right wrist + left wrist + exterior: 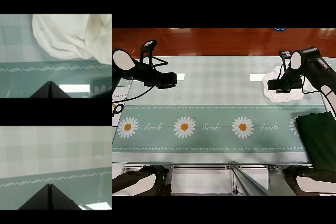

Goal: Fold the shirts.

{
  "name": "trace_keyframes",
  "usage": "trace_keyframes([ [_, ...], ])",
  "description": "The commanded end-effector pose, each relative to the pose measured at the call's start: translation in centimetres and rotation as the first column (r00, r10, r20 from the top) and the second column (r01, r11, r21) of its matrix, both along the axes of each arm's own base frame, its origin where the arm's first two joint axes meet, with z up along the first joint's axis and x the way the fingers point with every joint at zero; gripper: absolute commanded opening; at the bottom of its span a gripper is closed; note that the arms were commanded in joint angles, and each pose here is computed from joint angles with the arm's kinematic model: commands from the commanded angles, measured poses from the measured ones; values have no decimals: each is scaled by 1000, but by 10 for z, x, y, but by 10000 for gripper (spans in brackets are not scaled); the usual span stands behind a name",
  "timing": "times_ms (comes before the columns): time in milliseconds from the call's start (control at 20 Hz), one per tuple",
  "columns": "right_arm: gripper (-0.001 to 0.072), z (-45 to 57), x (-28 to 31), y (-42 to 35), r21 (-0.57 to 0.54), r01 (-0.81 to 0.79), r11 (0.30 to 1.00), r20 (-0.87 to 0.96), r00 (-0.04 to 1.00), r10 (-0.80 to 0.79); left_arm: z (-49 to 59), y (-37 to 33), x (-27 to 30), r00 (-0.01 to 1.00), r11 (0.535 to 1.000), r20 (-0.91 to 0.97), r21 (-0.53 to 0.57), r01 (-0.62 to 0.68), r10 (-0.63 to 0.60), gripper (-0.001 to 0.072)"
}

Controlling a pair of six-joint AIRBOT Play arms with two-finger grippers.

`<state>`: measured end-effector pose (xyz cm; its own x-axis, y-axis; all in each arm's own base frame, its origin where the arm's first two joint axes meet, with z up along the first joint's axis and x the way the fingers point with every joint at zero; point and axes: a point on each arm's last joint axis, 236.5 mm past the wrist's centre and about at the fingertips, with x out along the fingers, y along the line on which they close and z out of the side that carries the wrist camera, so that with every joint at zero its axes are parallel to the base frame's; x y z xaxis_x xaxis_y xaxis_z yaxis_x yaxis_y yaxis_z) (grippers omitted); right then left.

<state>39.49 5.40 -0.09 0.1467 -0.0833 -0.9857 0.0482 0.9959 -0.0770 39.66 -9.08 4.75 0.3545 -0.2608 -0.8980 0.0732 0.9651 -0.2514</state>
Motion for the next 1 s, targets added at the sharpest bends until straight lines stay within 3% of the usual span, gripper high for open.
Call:
trace_keyframes([
  [0,25,0,0,0,0,0,1000,-1,1000,0,0,0,0,1000,1000,0,0,0,0,19],
  [750,25,0,0,0,0,0,1000,-1,1000,0,0,0,0,1000,1000,0,0,0,0,19],
  [950,25,7,33,0,-8,-22,1000,140,990,23,4,1,17,998,1000,67,-6,-19,20,20],
])
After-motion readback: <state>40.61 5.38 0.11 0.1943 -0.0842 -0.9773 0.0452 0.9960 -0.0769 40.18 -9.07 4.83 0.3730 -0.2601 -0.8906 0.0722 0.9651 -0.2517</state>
